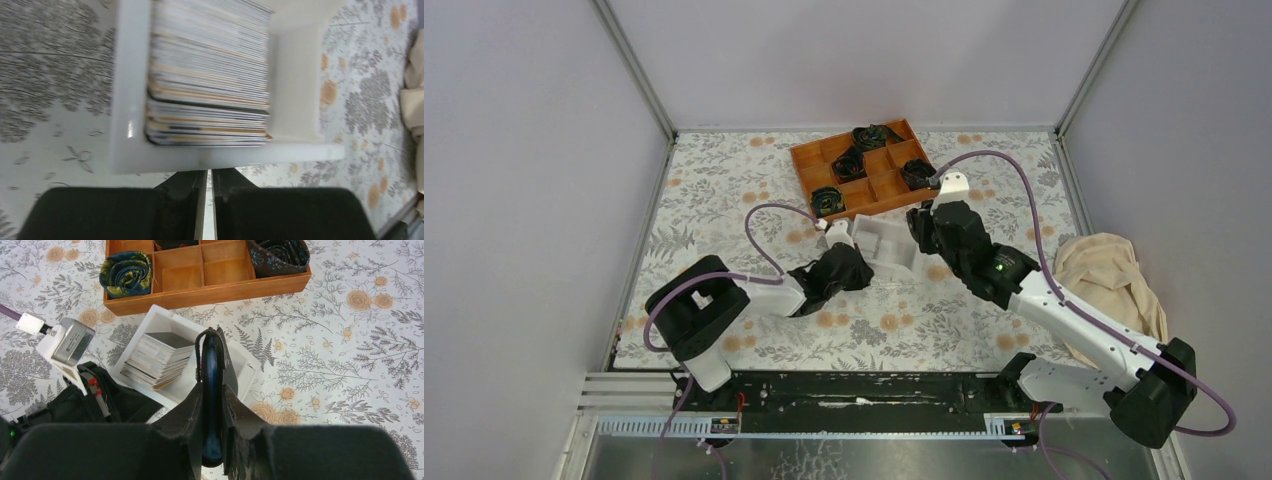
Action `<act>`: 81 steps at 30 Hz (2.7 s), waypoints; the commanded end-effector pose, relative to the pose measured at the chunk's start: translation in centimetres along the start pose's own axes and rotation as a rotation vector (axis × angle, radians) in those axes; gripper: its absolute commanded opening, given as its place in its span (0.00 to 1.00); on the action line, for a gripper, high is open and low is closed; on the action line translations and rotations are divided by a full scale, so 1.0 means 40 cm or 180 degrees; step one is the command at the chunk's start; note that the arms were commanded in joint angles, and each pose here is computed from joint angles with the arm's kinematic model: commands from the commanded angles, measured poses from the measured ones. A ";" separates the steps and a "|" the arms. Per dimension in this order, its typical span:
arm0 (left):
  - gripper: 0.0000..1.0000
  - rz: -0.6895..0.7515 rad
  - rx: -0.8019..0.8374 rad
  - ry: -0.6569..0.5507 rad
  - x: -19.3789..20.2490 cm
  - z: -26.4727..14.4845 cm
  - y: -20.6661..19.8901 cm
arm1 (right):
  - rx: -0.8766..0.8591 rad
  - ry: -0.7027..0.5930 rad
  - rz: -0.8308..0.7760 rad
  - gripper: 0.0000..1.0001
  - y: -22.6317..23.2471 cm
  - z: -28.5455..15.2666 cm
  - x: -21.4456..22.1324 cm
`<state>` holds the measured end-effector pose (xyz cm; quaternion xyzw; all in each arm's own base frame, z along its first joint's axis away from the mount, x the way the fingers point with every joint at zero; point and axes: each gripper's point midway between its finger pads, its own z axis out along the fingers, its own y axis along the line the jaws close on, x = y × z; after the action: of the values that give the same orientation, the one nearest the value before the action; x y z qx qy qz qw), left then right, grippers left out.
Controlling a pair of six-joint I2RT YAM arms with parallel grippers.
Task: Put the credit cards into the card holder
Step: Move the storage box to the center of the board, then open the card holder.
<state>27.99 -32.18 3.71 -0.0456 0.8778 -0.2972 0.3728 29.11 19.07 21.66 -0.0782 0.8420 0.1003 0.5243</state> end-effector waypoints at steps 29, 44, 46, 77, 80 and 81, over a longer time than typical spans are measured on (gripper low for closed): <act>0.15 0.0813 -0.0675 -0.0967 -0.283 0.049 0.095 | -0.0488 -0.0178 0.0307 0.00 0.165 -0.086 -0.027; 0.16 0.0425 -0.0360 -0.0925 -0.326 0.088 0.094 | -0.0522 -0.0131 0.0300 0.00 0.204 -0.043 -0.021; 0.18 0.0287 -0.0327 -0.0896 -0.305 0.056 0.101 | -0.0547 -0.0175 0.0361 0.00 0.208 -0.044 -0.029; 0.75 -0.1011 0.1468 -0.1074 -0.161 -0.369 -0.028 | -0.1682 -0.0965 0.2384 0.00 0.309 -0.088 -0.012; 0.75 -0.1037 0.1493 -0.1141 -0.170 -0.375 -0.028 | -0.1733 -0.0976 0.2527 0.00 0.313 -0.085 -0.009; 0.75 -0.1045 0.1502 -0.1159 -0.172 -0.377 -0.028 | -0.1770 -0.0993 0.2583 0.00 0.316 -0.086 -0.011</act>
<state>22.56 -23.61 14.44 -0.1480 0.7221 -0.5011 0.4535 22.93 30.25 20.99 0.0820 0.7182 0.4648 0.5114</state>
